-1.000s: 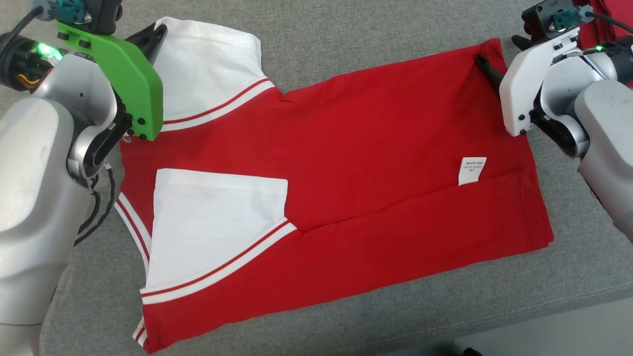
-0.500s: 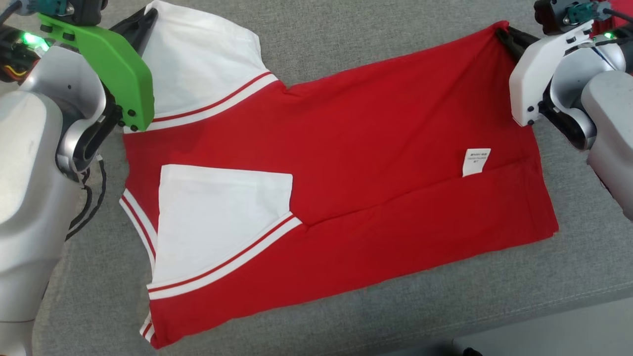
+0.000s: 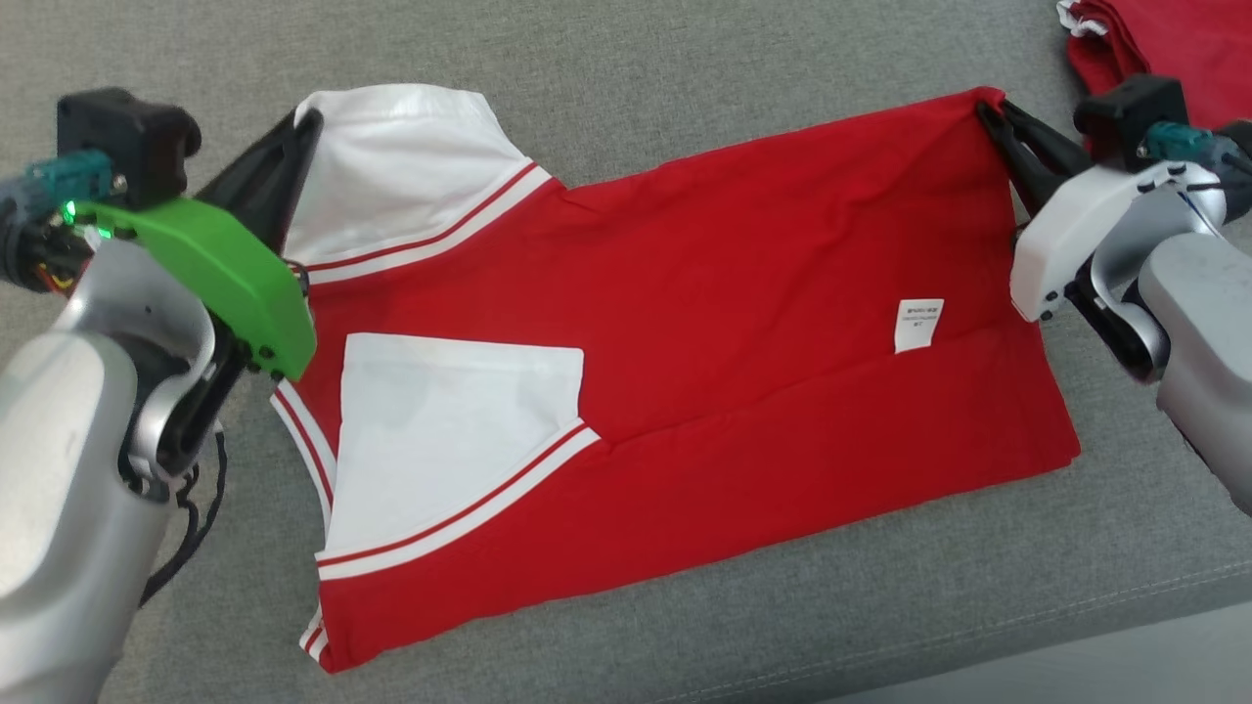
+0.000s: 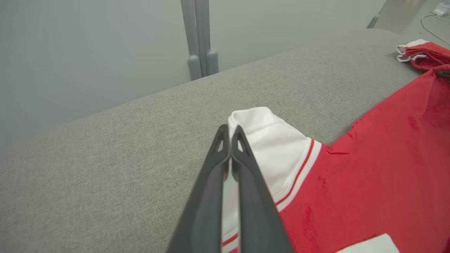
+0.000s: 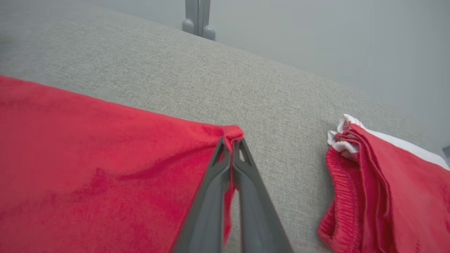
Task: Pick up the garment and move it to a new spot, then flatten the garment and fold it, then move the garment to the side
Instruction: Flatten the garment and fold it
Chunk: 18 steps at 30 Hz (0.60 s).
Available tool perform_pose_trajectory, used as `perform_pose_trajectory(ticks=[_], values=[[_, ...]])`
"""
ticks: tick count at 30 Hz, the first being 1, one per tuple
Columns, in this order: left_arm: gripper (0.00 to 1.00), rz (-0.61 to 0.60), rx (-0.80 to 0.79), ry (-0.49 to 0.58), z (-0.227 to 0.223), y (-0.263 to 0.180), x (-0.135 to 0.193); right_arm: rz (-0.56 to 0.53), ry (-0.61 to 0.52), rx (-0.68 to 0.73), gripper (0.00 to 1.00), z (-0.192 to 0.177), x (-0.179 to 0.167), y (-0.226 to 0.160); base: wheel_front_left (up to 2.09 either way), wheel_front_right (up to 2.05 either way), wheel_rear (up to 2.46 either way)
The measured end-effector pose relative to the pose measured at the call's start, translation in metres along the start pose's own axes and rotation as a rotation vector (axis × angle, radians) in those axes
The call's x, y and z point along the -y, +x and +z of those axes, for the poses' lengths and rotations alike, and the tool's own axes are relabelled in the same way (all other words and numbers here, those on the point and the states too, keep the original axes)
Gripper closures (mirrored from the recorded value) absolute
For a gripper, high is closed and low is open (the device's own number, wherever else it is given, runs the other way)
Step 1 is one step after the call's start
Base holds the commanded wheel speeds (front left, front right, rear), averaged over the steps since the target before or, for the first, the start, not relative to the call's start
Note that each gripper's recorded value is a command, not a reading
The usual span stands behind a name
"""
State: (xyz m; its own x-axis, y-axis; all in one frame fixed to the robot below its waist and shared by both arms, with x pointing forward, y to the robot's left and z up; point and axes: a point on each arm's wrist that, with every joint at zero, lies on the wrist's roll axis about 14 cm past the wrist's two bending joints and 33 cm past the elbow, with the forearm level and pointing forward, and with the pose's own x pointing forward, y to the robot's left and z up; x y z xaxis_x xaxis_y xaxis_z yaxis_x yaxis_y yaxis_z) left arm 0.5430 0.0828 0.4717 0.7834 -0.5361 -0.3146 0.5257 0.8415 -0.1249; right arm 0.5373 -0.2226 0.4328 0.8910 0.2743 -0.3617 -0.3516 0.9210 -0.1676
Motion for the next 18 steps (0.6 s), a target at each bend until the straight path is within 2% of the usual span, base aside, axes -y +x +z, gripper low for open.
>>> perform_pose_trajectory(ticks=[9,18], values=[[1.00,0.015,0.080,-0.062,-0.004,-0.062,0.031,-0.009,0.043,0.070,1.00,-0.003,-0.008,-0.038,0.00,0.00,0.00],[1.00,0.026,0.055,-0.161,-0.033,-0.111,0.064,-0.046,0.102,0.113,1.00,-0.010,-0.013,-0.067,0.00,0.00,0.00]])
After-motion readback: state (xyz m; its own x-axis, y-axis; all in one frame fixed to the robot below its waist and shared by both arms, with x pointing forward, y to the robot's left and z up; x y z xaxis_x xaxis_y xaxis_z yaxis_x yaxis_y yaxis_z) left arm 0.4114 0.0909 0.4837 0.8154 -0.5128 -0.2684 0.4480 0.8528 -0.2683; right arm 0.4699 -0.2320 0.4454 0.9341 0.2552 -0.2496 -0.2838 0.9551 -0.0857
